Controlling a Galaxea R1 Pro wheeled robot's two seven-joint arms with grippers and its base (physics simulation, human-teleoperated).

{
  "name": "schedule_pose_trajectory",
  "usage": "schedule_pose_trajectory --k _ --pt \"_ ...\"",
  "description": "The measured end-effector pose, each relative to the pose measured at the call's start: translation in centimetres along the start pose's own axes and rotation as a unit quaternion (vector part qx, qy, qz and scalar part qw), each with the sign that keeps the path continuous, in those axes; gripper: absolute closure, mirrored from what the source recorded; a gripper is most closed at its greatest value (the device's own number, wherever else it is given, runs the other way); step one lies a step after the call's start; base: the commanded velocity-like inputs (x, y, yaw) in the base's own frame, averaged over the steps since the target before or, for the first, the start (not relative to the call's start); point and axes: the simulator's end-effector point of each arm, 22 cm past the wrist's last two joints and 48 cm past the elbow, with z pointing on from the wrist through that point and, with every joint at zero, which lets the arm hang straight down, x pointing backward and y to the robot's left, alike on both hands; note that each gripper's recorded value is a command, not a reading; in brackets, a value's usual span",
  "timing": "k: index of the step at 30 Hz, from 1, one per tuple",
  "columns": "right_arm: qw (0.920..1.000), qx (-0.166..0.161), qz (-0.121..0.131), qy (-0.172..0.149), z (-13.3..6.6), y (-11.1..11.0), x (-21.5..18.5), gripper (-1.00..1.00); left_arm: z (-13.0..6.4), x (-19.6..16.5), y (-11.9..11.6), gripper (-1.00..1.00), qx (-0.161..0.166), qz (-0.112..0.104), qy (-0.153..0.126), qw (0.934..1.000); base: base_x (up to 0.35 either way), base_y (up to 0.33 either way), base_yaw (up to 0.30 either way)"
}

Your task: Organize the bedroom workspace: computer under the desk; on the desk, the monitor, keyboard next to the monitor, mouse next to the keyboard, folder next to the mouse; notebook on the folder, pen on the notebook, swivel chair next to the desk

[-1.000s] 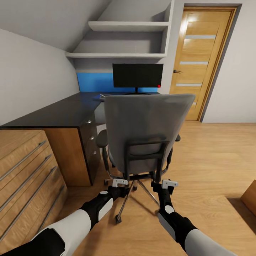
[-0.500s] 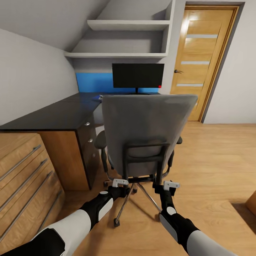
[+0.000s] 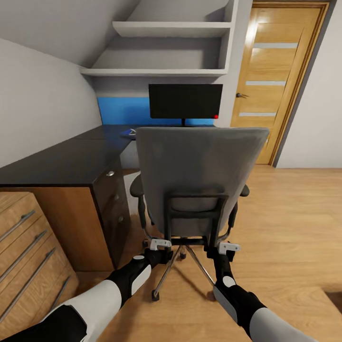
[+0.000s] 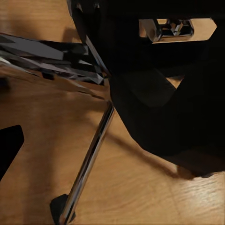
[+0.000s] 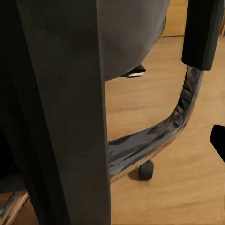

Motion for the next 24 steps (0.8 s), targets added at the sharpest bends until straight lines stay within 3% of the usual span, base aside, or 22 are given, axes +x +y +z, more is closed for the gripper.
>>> schedule_pose_trajectory --k 12,24 --pt "1.0 0.002 0.002 0.003 -0.04 -0.11 0.22 -1.0 0.01 0.01 -0.03 -1.0 0.0 0.0 0.0 1.0 0.322 0.0 0.0" --pt "1.0 0.004 0.004 0.005 -0.03 -0.24 0.38 -1.0 0.06 0.03 0.0 -1.0 0.0 0.0 0.0 1.0 0.321 0.0 0.102"
